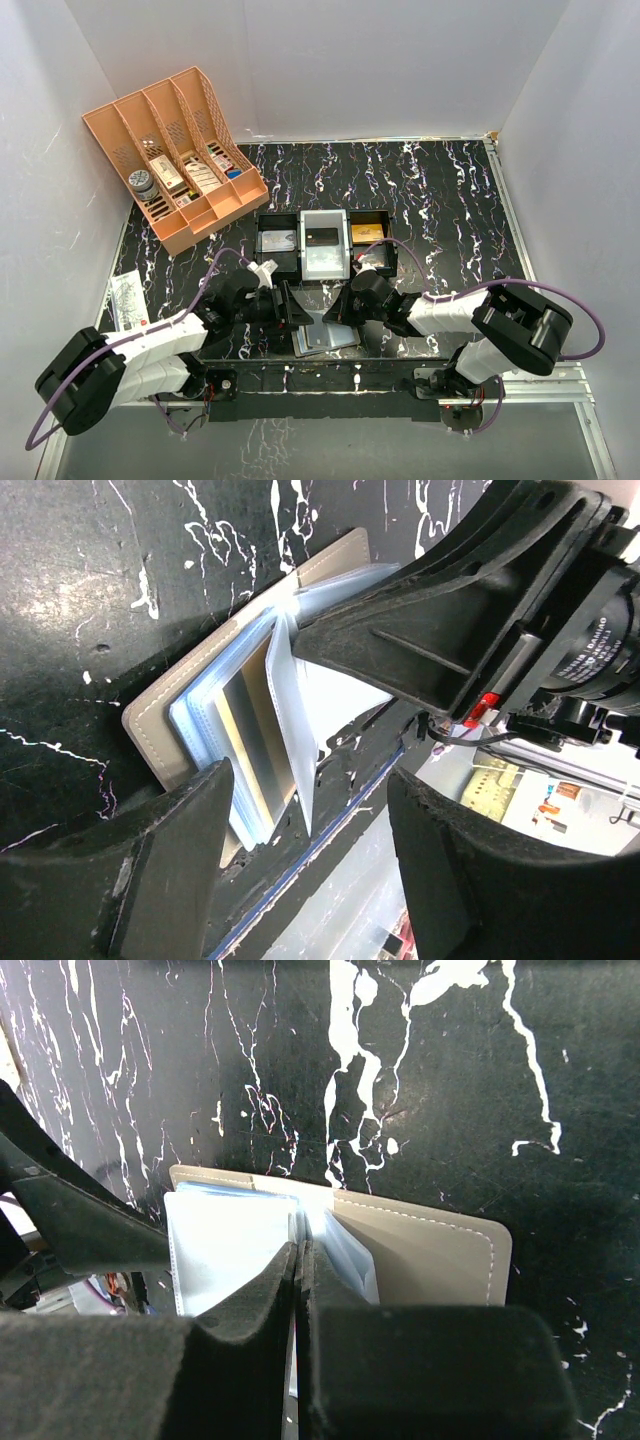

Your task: Take the credit cards out of the card holder

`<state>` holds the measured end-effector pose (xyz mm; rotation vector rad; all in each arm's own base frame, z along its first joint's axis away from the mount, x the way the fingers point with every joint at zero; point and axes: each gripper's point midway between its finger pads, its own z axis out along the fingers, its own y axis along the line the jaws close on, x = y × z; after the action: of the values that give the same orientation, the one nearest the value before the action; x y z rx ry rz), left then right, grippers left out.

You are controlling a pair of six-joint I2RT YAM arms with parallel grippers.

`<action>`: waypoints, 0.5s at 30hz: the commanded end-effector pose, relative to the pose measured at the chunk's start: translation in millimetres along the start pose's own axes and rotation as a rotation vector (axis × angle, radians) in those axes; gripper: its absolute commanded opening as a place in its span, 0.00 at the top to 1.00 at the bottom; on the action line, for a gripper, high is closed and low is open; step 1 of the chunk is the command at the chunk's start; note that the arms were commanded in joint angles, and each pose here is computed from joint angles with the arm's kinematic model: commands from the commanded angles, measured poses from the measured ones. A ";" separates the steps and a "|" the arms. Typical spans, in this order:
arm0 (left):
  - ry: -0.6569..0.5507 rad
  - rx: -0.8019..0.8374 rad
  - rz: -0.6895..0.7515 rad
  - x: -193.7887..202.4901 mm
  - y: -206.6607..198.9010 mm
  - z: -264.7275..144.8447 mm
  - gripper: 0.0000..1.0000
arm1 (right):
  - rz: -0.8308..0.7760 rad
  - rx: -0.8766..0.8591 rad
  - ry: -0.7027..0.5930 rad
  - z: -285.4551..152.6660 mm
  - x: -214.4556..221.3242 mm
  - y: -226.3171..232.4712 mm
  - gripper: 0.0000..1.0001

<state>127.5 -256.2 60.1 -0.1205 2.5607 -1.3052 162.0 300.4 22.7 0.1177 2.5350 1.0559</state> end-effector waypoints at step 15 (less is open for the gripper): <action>-0.062 -0.038 0.066 -9.2 -17.7 3.8 0.41 | -0.004 0.097 0.056 -1.2 18.3 -33.2 1.00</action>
<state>125.8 -261.7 54.3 -0.0996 2.5862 -1.2143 162.0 300.3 22.5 0.1189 2.5325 1.0625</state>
